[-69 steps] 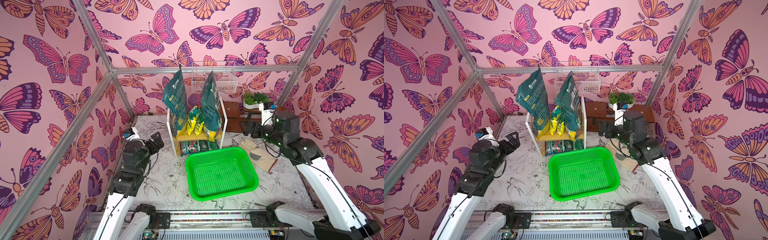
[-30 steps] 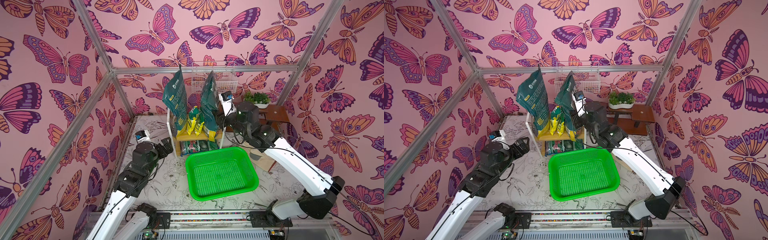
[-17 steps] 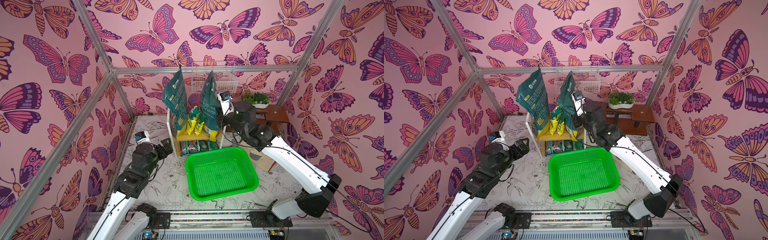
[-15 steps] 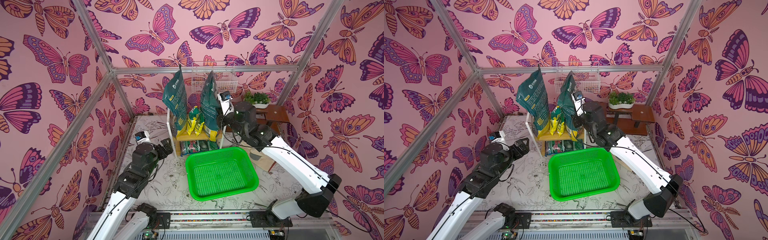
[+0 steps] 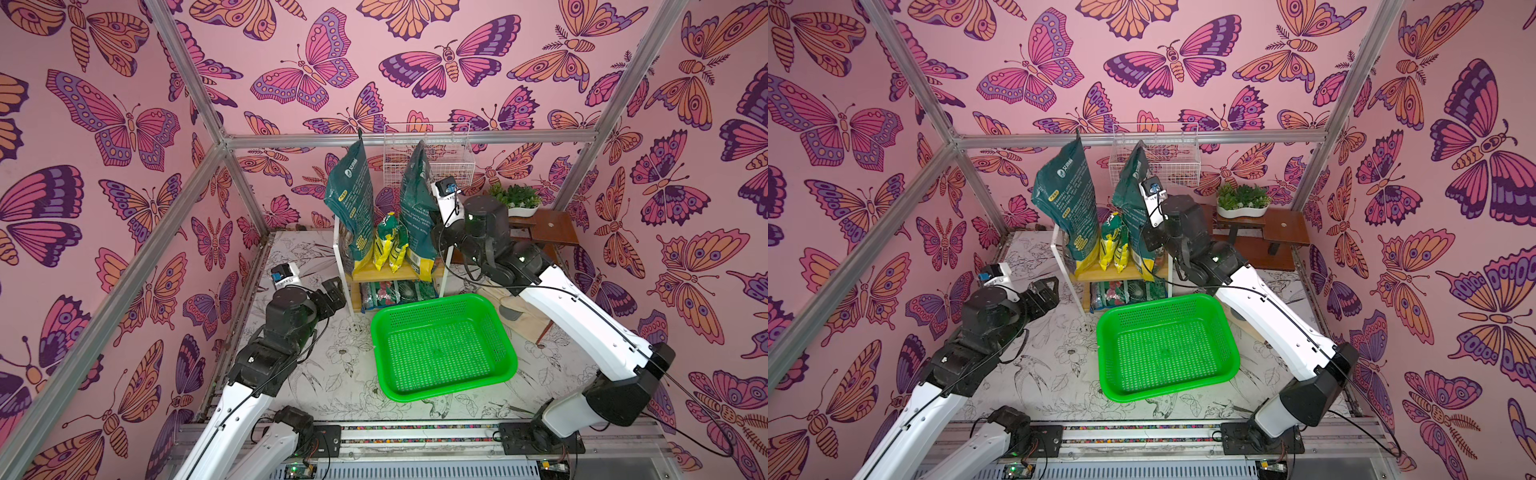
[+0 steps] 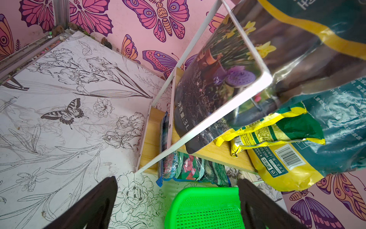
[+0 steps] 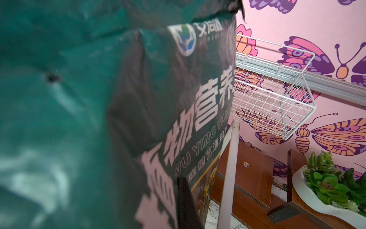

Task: Take down the fertilizer bag from the shelf
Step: Pick up the fertilizer bag from the shelf, then place the fertilizer bag in the storage box.

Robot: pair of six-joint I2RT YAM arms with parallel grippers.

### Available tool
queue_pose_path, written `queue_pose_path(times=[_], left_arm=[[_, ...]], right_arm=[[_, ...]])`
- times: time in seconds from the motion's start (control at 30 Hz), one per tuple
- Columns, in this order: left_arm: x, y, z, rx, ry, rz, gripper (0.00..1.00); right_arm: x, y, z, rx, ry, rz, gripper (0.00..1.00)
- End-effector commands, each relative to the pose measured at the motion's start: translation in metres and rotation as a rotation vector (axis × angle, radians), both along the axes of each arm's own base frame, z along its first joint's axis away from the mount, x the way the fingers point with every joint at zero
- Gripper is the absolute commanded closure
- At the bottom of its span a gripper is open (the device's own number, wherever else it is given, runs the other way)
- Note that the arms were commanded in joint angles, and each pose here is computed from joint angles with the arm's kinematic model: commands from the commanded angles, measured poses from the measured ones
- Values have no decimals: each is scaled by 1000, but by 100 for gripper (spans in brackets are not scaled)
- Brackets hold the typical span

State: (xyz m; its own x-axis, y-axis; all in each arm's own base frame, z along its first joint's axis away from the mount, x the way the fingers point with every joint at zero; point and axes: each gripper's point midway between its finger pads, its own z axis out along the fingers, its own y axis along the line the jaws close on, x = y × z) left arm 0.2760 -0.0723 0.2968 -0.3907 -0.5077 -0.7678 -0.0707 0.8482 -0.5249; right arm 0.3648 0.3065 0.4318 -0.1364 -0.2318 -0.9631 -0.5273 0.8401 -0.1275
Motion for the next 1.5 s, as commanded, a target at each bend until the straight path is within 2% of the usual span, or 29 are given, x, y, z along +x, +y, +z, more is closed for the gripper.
queue_pose_path(times=[0.0,0.5,0.9,1.23,1.47], left_arm=[[-3,2,-7,12,17,6,0],[-2,2,-6,30,13,2,0],[-1,0,-1,26,6,-7,0],[-1,8,14,70,-34,16,0],[-5,0,37,51,-76,-35,0]], right_arm=[[-19,-10,103,200,-213,35,100],[-46,-30,180,255,-378,66,100],[-90,-65,209,283,-427,104,100],[-116,-90,199,278,-375,111,100],[-141,-112,187,285,-298,123,100]])
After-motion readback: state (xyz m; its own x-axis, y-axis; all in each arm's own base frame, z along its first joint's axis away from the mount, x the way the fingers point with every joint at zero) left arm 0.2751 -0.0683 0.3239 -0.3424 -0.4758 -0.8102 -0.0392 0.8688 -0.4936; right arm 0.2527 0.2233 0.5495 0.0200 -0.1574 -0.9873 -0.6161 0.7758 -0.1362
